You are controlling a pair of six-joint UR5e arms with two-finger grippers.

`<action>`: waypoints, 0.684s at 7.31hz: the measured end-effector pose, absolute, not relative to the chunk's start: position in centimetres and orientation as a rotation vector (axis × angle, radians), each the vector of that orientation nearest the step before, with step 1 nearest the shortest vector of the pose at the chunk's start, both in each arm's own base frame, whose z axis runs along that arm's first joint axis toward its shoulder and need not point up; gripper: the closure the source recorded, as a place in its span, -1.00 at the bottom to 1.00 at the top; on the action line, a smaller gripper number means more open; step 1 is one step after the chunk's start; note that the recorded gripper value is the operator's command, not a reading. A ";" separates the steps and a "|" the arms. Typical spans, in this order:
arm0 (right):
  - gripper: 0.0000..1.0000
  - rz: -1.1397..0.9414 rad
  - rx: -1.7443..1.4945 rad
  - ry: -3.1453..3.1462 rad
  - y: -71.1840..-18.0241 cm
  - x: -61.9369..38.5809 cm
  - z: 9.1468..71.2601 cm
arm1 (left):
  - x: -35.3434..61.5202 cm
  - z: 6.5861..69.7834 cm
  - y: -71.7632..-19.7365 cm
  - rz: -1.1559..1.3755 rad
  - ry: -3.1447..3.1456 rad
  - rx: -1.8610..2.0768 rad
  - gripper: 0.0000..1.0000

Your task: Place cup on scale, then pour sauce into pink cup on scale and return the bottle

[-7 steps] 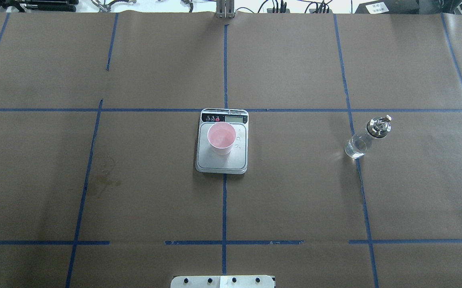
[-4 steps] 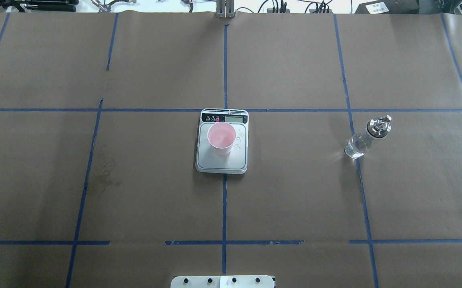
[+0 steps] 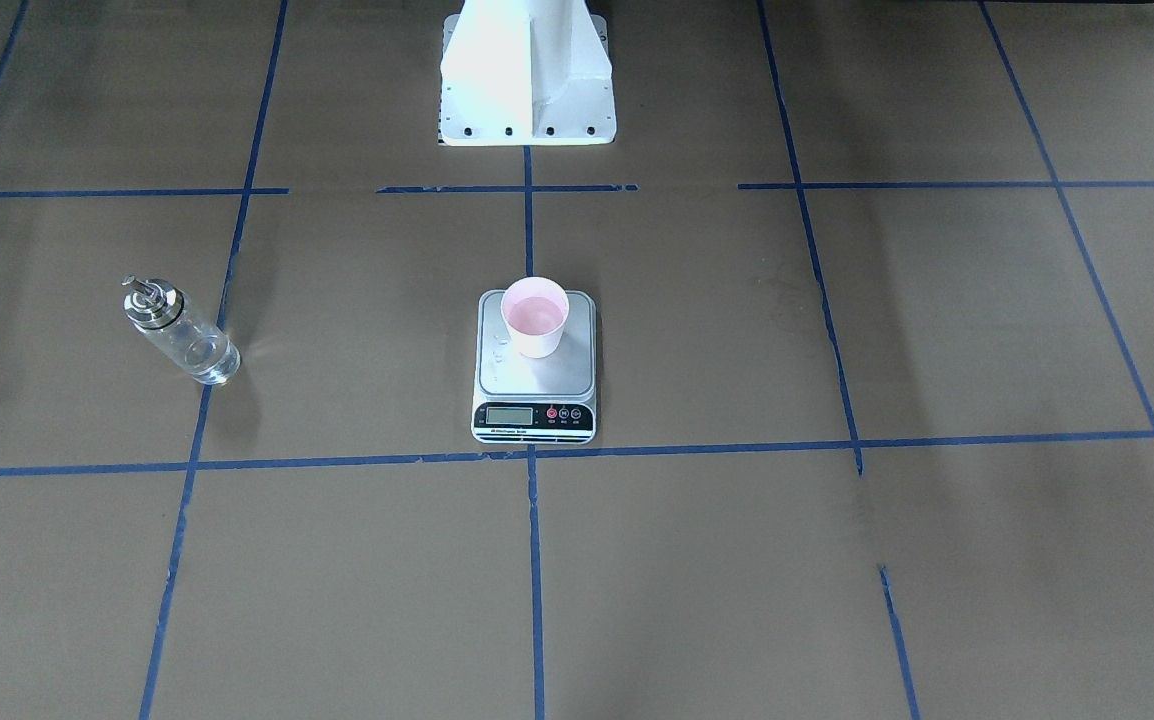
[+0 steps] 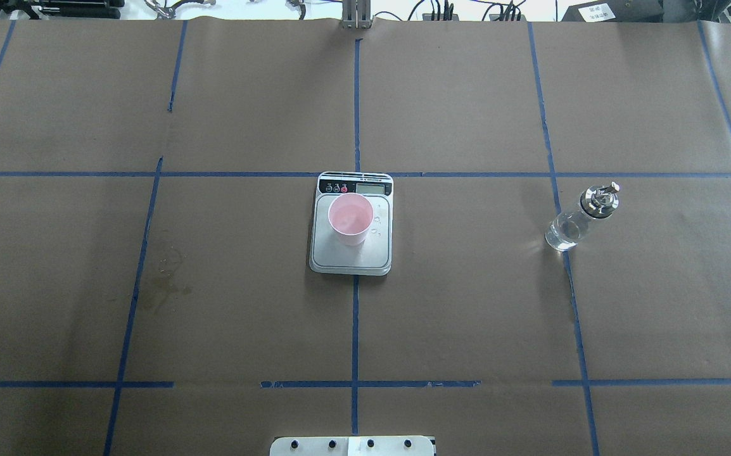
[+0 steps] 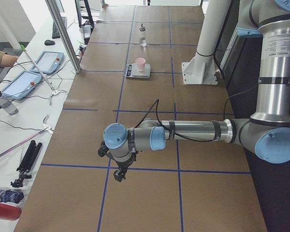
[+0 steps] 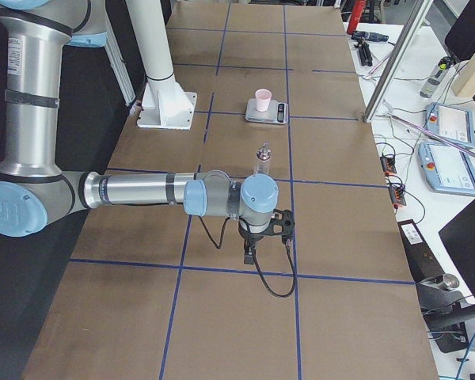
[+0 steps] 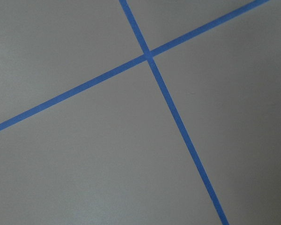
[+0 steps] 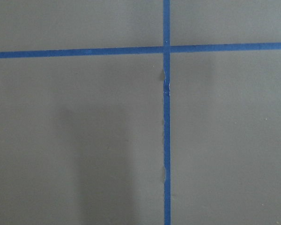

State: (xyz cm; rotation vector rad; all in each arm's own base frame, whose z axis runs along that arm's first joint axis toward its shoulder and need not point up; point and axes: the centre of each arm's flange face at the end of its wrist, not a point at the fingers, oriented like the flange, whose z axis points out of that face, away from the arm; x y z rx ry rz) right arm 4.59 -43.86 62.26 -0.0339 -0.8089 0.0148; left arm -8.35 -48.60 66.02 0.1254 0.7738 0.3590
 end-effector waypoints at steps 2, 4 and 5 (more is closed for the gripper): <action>-1.00 0.012 -0.022 -0.792 -44.6 4.7 61.8 | -9.6 64.8 -49.3 0.323 0.768 0.149 -1.00; -1.00 0.013 -0.018 -0.791 -44.7 4.7 61.6 | -10.4 64.2 -49.7 0.309 0.765 0.165 -1.00; -1.00 0.014 -0.016 -0.792 -44.7 4.8 61.5 | -10.5 64.1 -49.8 0.293 0.764 0.167 -1.00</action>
